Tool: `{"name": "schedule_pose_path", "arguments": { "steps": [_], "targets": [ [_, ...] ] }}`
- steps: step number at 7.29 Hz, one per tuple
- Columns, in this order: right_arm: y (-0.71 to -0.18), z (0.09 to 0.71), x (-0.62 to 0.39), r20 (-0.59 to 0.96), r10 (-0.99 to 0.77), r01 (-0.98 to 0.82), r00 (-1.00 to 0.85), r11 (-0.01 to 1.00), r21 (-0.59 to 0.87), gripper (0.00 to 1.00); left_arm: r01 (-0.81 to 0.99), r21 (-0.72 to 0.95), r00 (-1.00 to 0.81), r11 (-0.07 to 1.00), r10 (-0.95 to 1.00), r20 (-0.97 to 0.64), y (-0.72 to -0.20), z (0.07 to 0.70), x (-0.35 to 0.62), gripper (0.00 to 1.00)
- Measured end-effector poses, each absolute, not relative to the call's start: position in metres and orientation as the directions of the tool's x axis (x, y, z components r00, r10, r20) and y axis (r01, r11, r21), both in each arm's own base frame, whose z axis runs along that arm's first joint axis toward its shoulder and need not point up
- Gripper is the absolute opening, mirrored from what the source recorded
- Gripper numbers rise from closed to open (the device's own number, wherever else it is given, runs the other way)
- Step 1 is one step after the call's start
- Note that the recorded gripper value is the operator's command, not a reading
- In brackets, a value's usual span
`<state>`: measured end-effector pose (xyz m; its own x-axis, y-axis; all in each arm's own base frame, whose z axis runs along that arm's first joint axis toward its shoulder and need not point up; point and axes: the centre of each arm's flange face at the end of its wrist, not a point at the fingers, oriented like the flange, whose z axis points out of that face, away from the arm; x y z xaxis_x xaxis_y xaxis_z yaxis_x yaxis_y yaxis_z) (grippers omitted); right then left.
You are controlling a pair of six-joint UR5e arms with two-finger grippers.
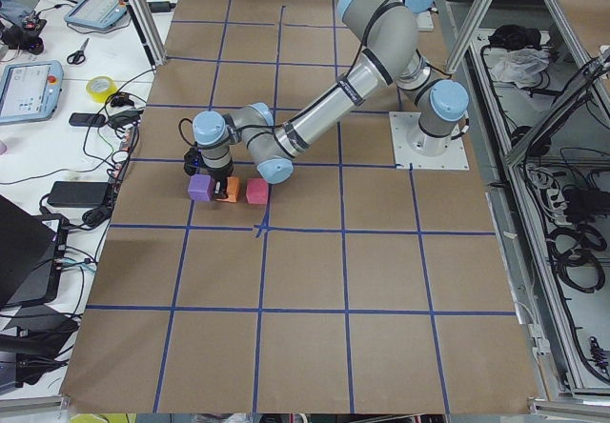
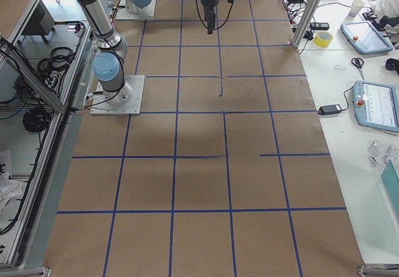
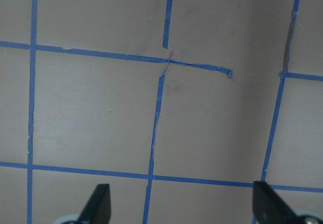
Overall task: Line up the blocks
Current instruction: 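Lower the orange cube between the purple and pink cubes, then open the left gripper and lift off the orange cube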
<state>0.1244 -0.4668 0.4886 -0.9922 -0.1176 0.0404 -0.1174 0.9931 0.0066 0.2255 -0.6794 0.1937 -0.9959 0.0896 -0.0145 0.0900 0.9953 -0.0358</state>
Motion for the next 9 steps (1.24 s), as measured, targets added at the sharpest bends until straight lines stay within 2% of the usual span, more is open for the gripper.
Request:
{"name": "schedule_pose_path", "arguments": {
  "steps": [1,2,3,7,9],
  "targets": [
    [-0.467,0.488,0.124,0.042,-0.118,-0.117,-0.992,0.993,0.008,1.0,0.09,-0.034,-0.996,0.995,0.09,-0.013,-0.68,0.192,0.226,0.32],
    [-0.467,0.488,0.124,0.043,-0.118,-0.117,-0.992,0.993,0.008,1.0,0.09,-0.033,-0.996,0.995,0.09,-0.012,-0.68,0.19,0.226,0.94],
    [-0.467,0.488,0.124,0.041,-0.118,-0.117,-0.992,0.993,0.009,1.0,0.089,-0.032,-0.996,0.995,0.089,-0.009,-0.68,0.188,0.226,1.0],
    [-0.467,0.487,0.124,0.044,-0.114,-0.114,-0.993,0.993,0.01,1.0,0.094,-0.047,-0.995,0.994,0.094,-0.016,-0.682,0.195,0.226,1.0],
    [-0.467,0.487,0.124,0.043,-0.116,-0.116,-0.992,0.993,0.009,1.0,0.099,-0.072,-0.995,0.993,0.096,-0.034,-0.68,0.226,0.223,1.0]
  ]
}}
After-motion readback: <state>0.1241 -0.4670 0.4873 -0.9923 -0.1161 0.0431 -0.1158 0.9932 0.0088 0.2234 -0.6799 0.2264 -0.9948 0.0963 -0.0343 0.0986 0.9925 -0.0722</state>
